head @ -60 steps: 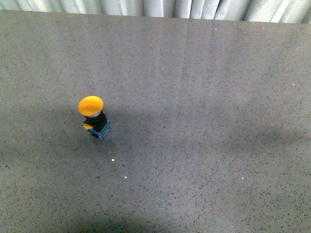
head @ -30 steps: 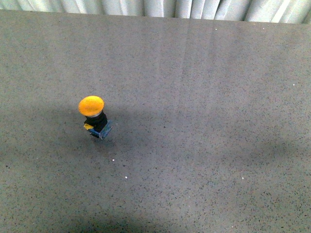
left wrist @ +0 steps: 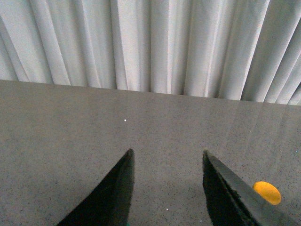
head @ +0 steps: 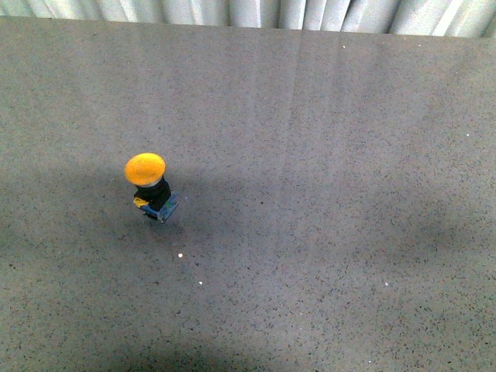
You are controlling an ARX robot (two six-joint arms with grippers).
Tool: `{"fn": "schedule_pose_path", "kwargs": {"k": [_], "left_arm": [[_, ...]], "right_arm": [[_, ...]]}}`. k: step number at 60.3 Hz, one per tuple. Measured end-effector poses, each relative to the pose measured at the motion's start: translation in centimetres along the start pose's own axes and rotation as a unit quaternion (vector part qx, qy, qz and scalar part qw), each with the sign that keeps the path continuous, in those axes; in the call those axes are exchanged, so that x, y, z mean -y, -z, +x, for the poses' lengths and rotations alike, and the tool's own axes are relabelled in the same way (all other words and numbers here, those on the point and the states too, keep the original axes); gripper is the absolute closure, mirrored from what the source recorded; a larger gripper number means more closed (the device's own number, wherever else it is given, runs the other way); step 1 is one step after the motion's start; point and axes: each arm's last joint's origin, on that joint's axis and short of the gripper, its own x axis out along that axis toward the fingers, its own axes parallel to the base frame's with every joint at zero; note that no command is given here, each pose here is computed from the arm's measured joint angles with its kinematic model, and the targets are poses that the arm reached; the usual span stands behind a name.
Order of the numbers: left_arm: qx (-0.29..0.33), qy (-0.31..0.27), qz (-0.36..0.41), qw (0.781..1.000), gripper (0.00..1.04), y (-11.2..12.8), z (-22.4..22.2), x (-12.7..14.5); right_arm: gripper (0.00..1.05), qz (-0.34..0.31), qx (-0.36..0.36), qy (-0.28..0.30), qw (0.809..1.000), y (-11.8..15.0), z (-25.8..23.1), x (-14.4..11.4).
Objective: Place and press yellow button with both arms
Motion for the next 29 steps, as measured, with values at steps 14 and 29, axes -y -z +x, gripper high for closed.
{"fn": "schedule_pose_path", "kwargs": {"k": [14, 29], "left_arm": [[0.000, 0.000, 0.000, 1.000, 0.14, 0.00, 0.00, 0.00], [0.000, 0.000, 0.001, 1.000, 0.09, 0.00, 0.00, 0.00]], "right_arm": [[0.19, 0.000, 0.000, 0.000, 1.000, 0.00, 0.00, 0.00], [0.09, 0.000, 0.000, 0.000, 1.000, 0.00, 0.00, 0.00]]}}
